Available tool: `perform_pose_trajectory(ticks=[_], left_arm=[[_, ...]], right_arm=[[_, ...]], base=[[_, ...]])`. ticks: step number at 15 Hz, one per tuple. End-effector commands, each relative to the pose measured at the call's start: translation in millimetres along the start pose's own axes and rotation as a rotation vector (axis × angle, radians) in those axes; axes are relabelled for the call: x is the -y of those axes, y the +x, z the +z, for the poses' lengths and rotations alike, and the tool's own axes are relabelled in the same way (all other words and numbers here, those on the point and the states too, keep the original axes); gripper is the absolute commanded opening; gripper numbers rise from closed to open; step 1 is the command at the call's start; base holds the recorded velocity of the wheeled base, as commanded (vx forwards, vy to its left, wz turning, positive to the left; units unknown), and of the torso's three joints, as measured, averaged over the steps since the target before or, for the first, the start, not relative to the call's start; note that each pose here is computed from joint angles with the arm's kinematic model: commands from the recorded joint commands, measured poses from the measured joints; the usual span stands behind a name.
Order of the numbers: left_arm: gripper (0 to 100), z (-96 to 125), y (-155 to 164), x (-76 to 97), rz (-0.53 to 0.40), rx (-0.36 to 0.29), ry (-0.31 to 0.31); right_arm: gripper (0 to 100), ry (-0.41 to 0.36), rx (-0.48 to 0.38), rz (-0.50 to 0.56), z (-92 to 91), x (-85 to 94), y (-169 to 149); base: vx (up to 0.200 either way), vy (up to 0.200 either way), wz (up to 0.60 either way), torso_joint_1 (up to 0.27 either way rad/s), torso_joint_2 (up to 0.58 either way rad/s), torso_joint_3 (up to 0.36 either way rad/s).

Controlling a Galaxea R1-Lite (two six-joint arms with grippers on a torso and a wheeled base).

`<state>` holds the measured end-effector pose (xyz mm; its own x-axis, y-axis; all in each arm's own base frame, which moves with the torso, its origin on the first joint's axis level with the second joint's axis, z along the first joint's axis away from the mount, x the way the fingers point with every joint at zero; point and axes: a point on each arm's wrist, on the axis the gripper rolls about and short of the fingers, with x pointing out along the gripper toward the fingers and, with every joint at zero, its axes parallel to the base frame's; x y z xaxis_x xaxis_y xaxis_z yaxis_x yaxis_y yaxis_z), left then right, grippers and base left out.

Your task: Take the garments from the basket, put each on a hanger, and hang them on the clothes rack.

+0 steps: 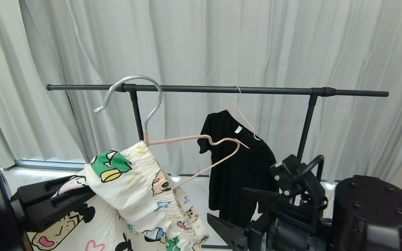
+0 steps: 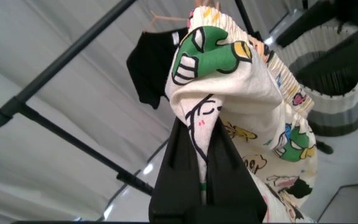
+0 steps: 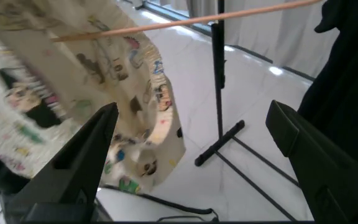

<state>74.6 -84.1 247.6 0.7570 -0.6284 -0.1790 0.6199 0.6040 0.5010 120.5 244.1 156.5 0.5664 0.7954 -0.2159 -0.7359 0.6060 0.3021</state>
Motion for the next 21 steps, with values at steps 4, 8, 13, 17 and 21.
perform_pose_trajectory(ticks=[4, 8, 13, 17, 21], left_arm=[[0, 6.0, -1.6, -0.4, -0.012, 0.029, 0.001], [0, 15.0, -2.1, -4.6, -0.004, 0.057, -0.004], [0, 23.7, -6.6, -9.4, 0.009, 0.097, -0.011], [0, 26.3, -8.3, -11.2, 0.015, 0.108, -0.014], [0, 16.2, -7.0, -5.7, 0.002, 0.077, -0.006]], right_arm=[[100, -0.02, -0.068, 0.028, -24.7, -14.0, 35.2], [100, -0.029, -0.102, 0.022, -34.9, -13.9, 40.3], [100, -0.031, -0.134, -0.039, -42.7, 3.0, 40.4], [100, -0.032, -0.143, -0.125, -44.9, 22.5, 36.3], [100, -0.1, -0.109, -0.308, -32.0, 66.5, 35.1]], base=[[0.0, 0.0, 0.0, 0.0, 0.0, 0.0], [0.0, 0.0, 0.0, 0.0, 0.0, 0.0], [0.0, 0.0, 0.0, 0.0, 0.0, 0.0], [0.0, 0.0, 0.0, 0.0, 0.0, 0.0], [0.0, 0.0, 0.0, 0.0, 0.0, 0.0]])
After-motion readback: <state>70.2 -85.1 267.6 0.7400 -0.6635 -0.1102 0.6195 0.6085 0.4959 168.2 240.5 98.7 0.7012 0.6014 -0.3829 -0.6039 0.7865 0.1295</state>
